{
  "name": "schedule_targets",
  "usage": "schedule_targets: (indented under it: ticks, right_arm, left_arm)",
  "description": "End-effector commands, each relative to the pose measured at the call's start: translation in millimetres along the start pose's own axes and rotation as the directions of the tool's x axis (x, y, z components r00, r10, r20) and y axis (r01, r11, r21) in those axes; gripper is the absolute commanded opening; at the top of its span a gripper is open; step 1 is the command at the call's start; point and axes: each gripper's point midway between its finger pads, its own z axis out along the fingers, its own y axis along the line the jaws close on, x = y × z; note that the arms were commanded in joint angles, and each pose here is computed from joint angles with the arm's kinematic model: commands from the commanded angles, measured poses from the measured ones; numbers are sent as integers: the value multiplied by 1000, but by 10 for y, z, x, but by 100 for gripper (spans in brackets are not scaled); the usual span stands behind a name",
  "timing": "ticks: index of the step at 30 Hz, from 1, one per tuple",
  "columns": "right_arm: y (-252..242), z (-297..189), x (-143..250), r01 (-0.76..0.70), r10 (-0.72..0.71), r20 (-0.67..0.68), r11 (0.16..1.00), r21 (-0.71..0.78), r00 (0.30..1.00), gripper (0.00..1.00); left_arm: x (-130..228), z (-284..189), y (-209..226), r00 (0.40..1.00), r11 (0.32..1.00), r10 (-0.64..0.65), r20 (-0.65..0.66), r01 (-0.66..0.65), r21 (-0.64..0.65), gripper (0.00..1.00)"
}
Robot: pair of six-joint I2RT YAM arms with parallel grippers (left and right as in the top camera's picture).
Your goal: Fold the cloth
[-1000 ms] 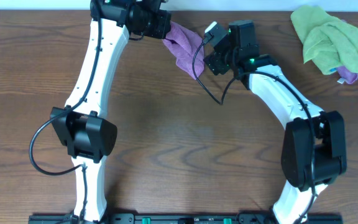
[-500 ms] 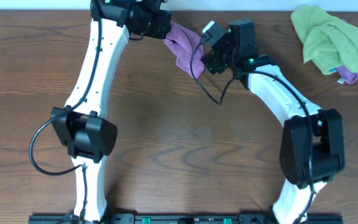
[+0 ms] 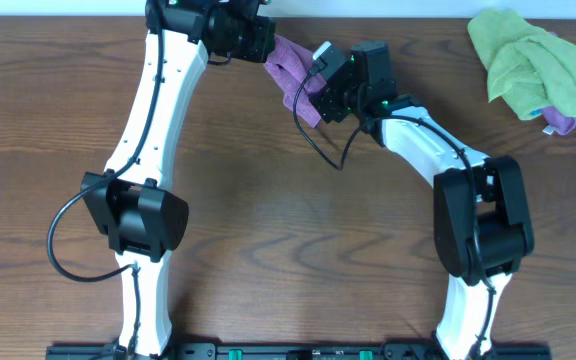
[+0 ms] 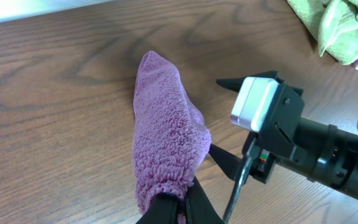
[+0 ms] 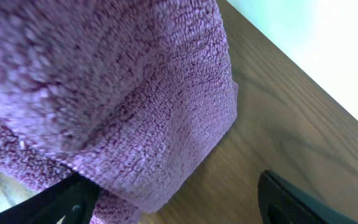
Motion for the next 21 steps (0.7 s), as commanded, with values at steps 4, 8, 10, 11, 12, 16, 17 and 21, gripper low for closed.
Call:
schedule_targets:
  ticks: [4,8,10,11,12,16,17,21]
  right_arm:
    - [8,189,33,-9,9,9,1000,26,1000,73]
    - [-30,253,20,-5,3,31,999,47,1000,56]
    - [-40,258,21,-5,3,32,999,53,999,48]
    - [-55,256,24,-5,3,31,998,59,1000,41]
    - [-68,255,15,-5,3,34,998,64,999,29]
    - [-156,245,-8,-5,1,37,994,111,999,1]
    - [-217,234,-19,-14,9,33,990,141,999,1]
    - [-389,161,-104,-21,15,29,978,207,999,1]
  left_arm:
    - [30,58,2,1000,1000,-1,-13,1,5,6]
    - [29,58,-1,1000,1000,-3,-12,3,7,6]
    - [29,58,-1,1000,1000,-3,-12,3,7,6]
    - [29,58,-1,1000,1000,-3,-12,3,7,6]
    - [29,58,-1,1000,1000,-3,-12,3,7,6]
    - [29,58,-1,1000,1000,-3,-12,3,7,6]
    - [30,58,-1,1000,1000,-3,-13,3,6,6]
    - [33,51,45,1000,1000,14,-14,-15,-12,6]
